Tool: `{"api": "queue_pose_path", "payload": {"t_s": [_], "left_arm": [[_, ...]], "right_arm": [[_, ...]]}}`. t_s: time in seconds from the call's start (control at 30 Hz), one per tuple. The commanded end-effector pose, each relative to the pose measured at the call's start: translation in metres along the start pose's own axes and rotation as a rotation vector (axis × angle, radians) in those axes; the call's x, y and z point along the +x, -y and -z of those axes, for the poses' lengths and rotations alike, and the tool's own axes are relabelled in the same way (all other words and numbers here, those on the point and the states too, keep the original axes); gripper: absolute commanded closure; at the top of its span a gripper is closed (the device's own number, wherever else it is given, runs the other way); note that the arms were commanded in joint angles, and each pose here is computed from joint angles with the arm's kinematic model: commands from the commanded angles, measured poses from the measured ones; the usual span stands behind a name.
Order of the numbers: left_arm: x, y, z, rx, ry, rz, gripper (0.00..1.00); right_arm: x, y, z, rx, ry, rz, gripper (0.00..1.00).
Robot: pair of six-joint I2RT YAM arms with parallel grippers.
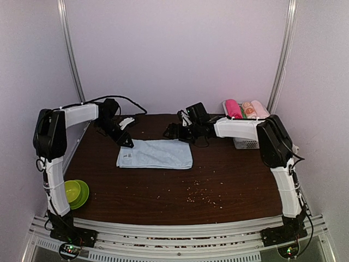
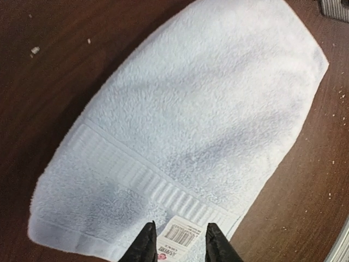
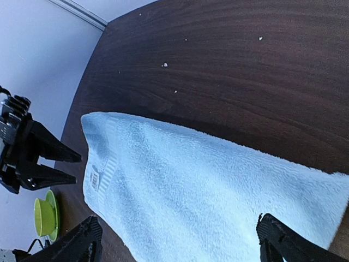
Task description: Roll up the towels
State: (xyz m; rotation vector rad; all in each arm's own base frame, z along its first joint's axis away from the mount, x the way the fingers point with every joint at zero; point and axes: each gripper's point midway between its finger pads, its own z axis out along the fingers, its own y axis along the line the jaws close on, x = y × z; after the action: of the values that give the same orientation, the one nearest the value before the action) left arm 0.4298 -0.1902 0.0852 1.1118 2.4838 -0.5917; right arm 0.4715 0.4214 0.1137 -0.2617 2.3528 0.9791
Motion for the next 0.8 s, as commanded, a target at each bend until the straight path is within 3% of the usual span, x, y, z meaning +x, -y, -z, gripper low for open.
{"api": "queue_pose_path", "payload": {"t_s": [0.0,0.27,0.53,0.67,0.77], "left_arm": [[0.013,-0.009,-0.016,-0.002,-0.066,0.037,0.68],[0.049,-0.036,-0.03,-0.135,-0.239,0.036,0.67],[0.081,-0.027,-0.042,-0.092,-0.399,0.009,0.68],[0.075,-0.033,-0.038,-0.128,-0.402,0.009,0.63],[0.06,-0.034,-0.029,-0.145,-0.354,0.012,0.5]], "right_arm": [[-0.008,-0.001,-0.027,-0.102,-0.002,-0.168,0.0],[-0.008,0.045,-0.03,0.123,0.04,-0.232,0.0],[-0.004,0.065,-0.015,0.263,0.021,-0.21,0.01],[-0.007,0.066,-0.003,0.27,0.042,-0.204,0.0],[-0.013,0.05,0.003,0.206,0.05,-0.17,0.0]]}}
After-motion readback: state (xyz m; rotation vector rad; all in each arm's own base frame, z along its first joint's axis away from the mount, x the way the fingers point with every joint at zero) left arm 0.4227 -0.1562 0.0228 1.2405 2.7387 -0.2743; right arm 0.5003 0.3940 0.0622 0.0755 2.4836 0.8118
